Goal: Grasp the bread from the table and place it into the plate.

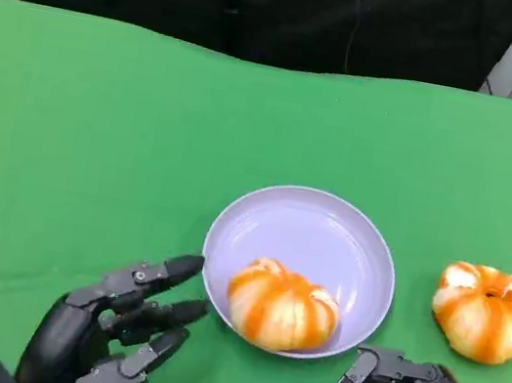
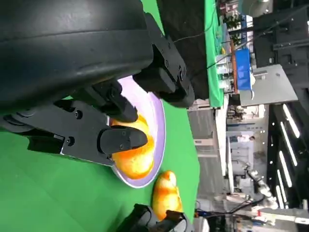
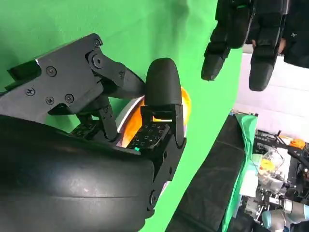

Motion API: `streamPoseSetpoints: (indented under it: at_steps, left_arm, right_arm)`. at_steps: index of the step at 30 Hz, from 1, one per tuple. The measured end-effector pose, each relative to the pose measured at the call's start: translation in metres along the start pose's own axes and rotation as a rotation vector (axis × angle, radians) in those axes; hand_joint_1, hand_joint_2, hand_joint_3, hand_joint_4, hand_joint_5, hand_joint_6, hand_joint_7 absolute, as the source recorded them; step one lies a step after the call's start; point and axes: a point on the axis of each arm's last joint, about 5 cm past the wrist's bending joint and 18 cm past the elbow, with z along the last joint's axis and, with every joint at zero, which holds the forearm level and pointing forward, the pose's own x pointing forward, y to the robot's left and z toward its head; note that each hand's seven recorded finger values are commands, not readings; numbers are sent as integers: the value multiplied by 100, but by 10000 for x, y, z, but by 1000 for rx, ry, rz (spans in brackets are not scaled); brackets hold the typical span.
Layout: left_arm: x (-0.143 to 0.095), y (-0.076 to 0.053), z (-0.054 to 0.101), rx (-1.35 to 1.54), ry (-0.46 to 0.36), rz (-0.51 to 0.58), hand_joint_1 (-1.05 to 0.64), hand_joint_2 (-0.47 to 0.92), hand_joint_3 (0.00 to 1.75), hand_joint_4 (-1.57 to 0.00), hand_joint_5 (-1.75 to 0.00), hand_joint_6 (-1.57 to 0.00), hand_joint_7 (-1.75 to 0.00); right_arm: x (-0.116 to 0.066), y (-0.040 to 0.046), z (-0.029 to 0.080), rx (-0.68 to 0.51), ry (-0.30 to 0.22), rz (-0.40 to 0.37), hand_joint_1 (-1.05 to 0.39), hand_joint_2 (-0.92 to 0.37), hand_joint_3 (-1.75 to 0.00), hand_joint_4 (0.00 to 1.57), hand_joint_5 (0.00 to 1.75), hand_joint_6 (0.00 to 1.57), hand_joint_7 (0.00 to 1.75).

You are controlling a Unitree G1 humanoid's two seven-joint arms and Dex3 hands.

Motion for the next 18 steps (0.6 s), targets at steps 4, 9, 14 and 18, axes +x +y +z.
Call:
streamPoseSetpoints:
  at_steps: [4, 9, 14, 18]
  left_arm:
    - [42, -35, -10, 33, -22, -21, 0, 92, 43, -122, -7, -103, -7]
    - [88, -80, -27, 47, -42, -52, -2, 71, 80, -109, -92, -125, -48]
    - [136, -142, -63, 50, -51, -102, -6, 60, 103, -93, -146, -104, -109]
    - [160, -168, -68, 68, -49, -117, -8, 54, 118, -87, -166, -91, -139]
  right_arm:
    - [1, -2, 1, -1, -1, -2, -14, -62, -94, 80, 149, 84, 118]
    - [-1, -6, 3, -1, -2, -2, -15, -62, -94, 80, 150, 85, 118]
    - [0, -8, 4, 0, -3, 5, -15, -61, -95, 79, 150, 85, 118]
    - [0, -9, 4, 0, -3, 5, -15, -60, -97, 79, 150, 84, 120]
